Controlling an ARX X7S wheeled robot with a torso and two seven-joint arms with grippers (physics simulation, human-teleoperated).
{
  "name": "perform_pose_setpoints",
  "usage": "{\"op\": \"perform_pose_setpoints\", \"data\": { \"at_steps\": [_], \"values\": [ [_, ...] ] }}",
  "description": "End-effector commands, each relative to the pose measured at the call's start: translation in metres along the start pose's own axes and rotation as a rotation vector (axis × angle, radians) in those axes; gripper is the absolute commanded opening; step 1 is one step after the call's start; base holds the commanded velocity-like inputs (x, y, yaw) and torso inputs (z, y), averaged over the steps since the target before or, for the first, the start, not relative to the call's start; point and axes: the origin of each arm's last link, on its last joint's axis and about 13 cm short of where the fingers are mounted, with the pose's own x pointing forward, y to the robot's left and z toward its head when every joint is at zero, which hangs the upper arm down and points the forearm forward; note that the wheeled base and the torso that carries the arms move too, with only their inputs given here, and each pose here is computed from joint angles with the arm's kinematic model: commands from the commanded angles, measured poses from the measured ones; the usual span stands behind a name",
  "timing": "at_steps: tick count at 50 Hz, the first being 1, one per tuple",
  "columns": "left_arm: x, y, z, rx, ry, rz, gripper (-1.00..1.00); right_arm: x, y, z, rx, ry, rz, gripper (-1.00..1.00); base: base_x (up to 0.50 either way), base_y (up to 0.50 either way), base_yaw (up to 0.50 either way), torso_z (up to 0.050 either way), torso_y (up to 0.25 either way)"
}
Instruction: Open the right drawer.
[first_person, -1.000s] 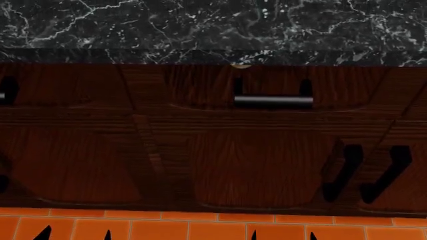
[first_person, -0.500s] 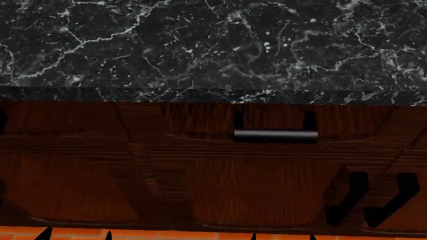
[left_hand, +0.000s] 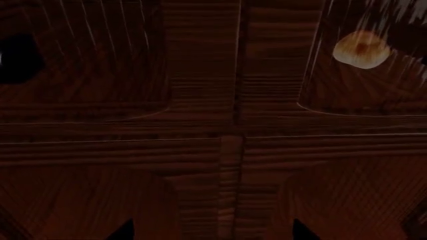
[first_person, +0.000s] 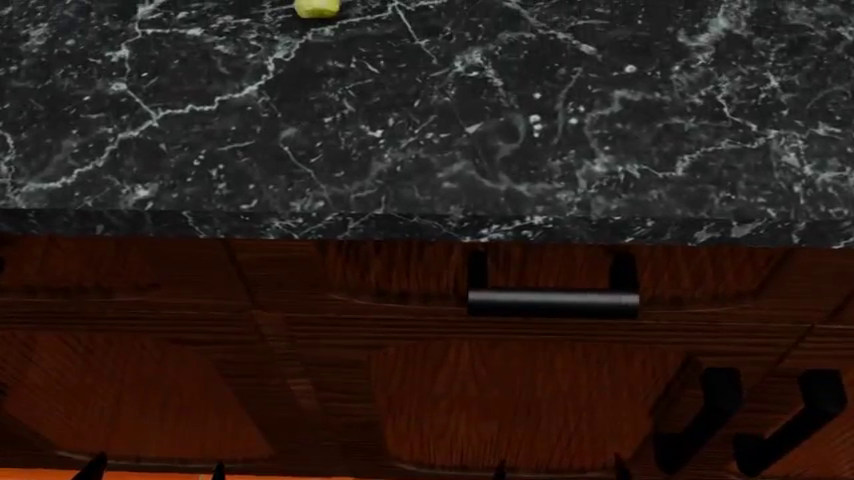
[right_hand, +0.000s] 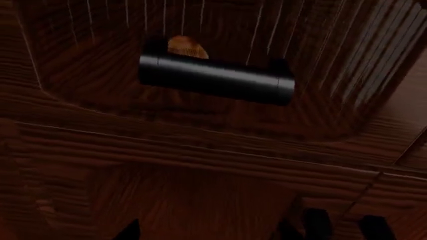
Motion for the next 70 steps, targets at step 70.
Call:
{"op": "perform_pose_setpoints", "data": {
  "at_steps": [70],
  "values": [
    [-0.004,-0.003,-0.001,-0.024,0.032,-0.058,1.0,0.059,-0.024,0.052,-1.308,-0.147,-0.085,1.0,0.0,0.0,0.0,0.0,0.0]
  ]
}}
